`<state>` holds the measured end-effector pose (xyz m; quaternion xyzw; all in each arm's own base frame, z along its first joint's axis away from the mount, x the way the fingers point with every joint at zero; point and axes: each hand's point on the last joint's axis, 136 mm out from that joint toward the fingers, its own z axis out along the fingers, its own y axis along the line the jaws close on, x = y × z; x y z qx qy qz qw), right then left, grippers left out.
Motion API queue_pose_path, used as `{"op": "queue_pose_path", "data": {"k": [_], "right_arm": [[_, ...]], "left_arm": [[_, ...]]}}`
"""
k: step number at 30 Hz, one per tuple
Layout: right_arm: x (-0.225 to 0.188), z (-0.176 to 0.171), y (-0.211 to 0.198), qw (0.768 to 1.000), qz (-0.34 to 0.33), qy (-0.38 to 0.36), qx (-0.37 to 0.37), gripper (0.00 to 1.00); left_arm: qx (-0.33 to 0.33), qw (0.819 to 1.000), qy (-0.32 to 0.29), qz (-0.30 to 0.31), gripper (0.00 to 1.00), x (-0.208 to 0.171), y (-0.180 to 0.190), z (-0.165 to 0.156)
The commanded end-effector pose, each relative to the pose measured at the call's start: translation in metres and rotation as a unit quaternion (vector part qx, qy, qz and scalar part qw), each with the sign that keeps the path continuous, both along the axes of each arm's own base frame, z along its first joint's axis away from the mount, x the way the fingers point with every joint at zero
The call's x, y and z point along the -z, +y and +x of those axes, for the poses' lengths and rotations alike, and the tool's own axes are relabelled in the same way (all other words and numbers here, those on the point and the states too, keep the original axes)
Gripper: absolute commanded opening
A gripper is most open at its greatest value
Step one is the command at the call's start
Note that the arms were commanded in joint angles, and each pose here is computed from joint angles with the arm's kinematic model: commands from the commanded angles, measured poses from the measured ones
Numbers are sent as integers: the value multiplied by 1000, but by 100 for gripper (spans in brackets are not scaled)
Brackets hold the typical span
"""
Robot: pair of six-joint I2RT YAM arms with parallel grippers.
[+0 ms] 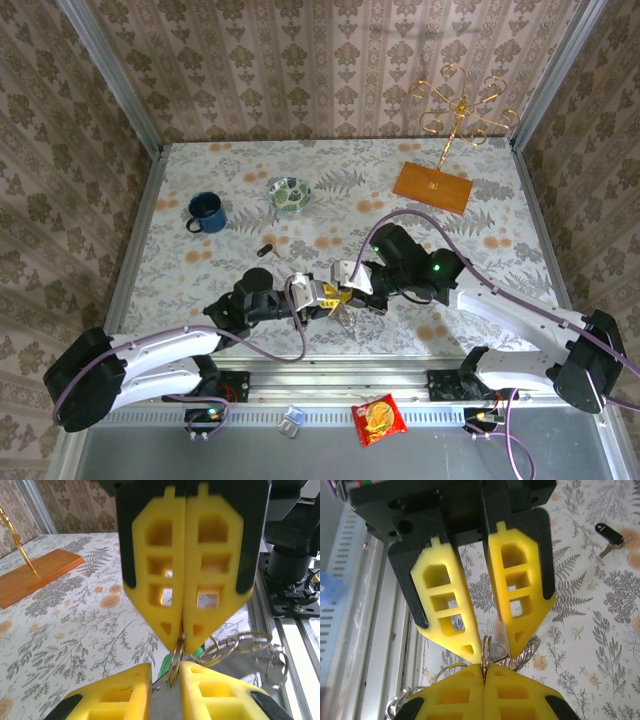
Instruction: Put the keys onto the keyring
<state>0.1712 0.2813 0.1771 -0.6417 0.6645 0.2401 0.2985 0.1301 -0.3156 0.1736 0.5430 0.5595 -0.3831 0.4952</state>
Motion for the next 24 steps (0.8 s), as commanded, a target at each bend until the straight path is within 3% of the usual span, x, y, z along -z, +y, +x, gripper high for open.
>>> {"op": "queue_pose_path", "data": {"k": [1,6,11,13,18,24], "right_arm": [[-2,-2,-3,999,-34,-18,-19,0],[-3,-4,2,998,-44,-20,-34,0],[-9,-7,8,999,-29,-10,-39,0],[-13,-4,6,1000,-12,-8,-24,1],[-15,2,-12,998,36,22,45,30],[-11,-2,-14,993,73,54,74,34]], "left_arm": [[17,1000,-18,-1,19,-11,-5,0],[27,999,-19,7,16,-11,-7,-2],[35,999,-29,15,1,-10,-9,-2],[34,999,-34,15,0,-11,-8,-2],[30,999,-38,9,0,-11,-5,-3],[28,999,-40,-1,0,-10,-5,-2]]}}
